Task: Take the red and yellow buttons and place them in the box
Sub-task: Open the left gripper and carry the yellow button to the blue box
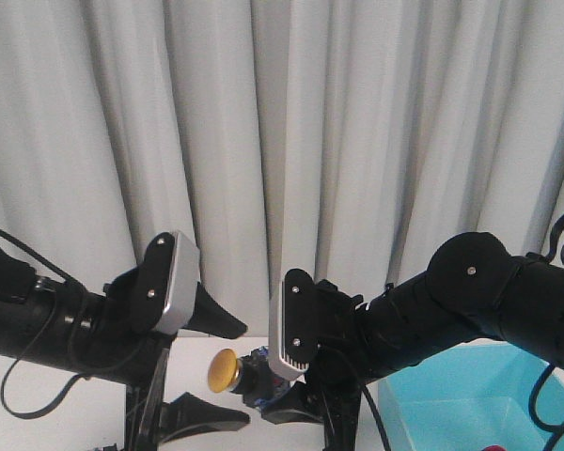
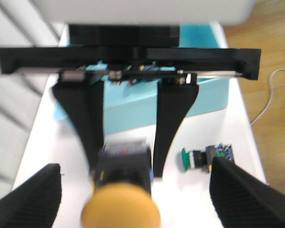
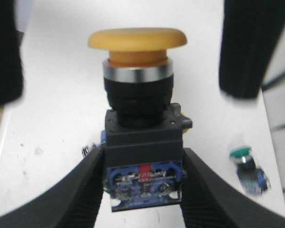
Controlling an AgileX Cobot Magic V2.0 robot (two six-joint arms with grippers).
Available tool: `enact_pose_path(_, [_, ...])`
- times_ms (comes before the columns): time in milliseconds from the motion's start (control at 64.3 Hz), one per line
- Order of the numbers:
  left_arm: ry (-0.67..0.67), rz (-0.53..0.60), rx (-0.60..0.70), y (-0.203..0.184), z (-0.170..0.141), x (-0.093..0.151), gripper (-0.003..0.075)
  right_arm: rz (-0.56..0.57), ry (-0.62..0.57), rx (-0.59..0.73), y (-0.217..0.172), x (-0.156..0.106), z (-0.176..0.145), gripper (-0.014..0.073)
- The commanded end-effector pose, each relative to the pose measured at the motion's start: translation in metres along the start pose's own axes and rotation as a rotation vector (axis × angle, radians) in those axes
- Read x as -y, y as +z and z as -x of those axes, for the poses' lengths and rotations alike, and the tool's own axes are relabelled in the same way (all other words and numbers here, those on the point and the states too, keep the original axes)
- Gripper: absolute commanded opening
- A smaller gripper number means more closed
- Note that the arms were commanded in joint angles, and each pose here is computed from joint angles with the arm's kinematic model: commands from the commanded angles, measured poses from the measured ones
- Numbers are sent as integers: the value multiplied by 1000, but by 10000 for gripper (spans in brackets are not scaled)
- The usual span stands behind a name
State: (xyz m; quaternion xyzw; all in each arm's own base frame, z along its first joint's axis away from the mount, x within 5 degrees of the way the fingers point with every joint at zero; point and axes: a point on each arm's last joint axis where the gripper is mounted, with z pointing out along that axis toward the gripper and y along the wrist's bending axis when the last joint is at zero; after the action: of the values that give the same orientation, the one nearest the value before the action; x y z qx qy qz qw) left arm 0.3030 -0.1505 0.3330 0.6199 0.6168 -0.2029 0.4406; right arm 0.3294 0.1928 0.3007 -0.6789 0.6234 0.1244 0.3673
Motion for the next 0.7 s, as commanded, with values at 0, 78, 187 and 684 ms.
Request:
enact_pose_path(0, [-42, 120, 25, -24, 23, -2, 603, -121, 44, -6, -31, 8, 14, 199])
enact_pose_path(78, [-93, 182, -17, -31, 23, -4, 599, -151, 114, -76, -38, 8, 11, 199])
enact_pose_path(187, [-173, 228, -73, -37, 21, -4, 588, -216, 220, -173, -50, 9, 5, 199])
enact_pose_path(684, [-589, 379, -233, -44, 1, -9, 586, -515, 890, -584, -111, 4, -48, 199])
